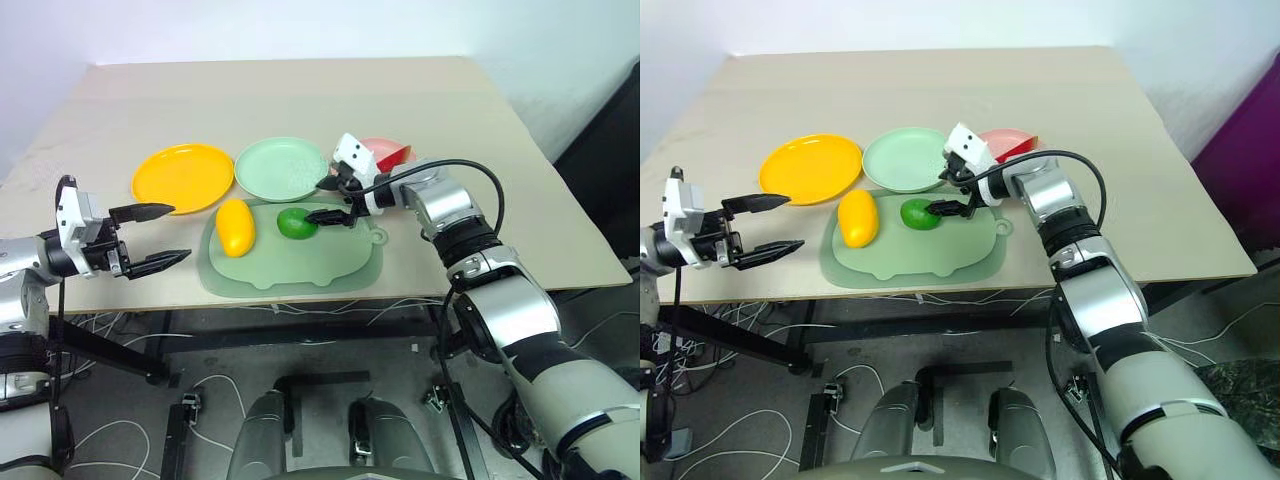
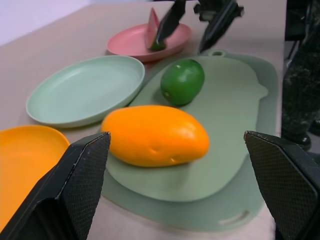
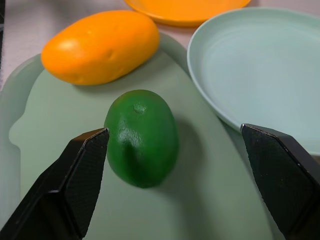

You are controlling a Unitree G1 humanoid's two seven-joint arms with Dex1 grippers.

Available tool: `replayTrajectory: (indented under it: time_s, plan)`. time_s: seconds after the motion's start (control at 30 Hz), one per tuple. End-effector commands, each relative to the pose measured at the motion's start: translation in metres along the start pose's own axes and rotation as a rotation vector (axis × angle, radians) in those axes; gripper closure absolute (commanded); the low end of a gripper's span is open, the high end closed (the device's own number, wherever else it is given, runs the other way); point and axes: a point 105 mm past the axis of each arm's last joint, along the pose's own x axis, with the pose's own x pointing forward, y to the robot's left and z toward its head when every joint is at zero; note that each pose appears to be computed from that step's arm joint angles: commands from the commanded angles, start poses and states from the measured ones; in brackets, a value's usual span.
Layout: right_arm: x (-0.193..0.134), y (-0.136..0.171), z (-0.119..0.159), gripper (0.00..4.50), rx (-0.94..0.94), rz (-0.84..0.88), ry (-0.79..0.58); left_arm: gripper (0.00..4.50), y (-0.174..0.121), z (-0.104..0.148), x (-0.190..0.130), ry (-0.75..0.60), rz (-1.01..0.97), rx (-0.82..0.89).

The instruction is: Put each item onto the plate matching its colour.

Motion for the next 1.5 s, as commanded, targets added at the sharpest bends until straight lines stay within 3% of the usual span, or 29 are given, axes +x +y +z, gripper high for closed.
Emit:
replayTrajectory:
  time_s: [0.03, 0.83, 0.93, 1.07, 1.5]
  plan:
    - [0.002, 0.000, 0.016, 0.03, -0.038, -0.003, -0.012, 0.00, 0.004, 0.007, 0.001, -0.006, 0.010, 0.038]
    - [0.032, 0.017, -0.015, 0.03, 0.014, 0.023, 0.067, 0.00, 0.005, 0.010, 0.011, -0.029, 0.003, 0.041]
    - [0.032, 0.015, -0.014, 0.60, 0.022, 0.008, 0.062, 0.00, 0.005, 0.010, 0.011, -0.030, 0.002, 0.039]
    - [0.031, 0.012, -0.010, 1.84, 0.025, -0.010, 0.051, 0.00, 0.005, 0.010, 0.011, -0.030, 0.002, 0.038]
    - [0.018, -0.010, 0.050, 1.91, 0.085, -0.114, -0.161, 0.00, 0.007, 0.009, 0.010, -0.027, 0.007, 0.036]
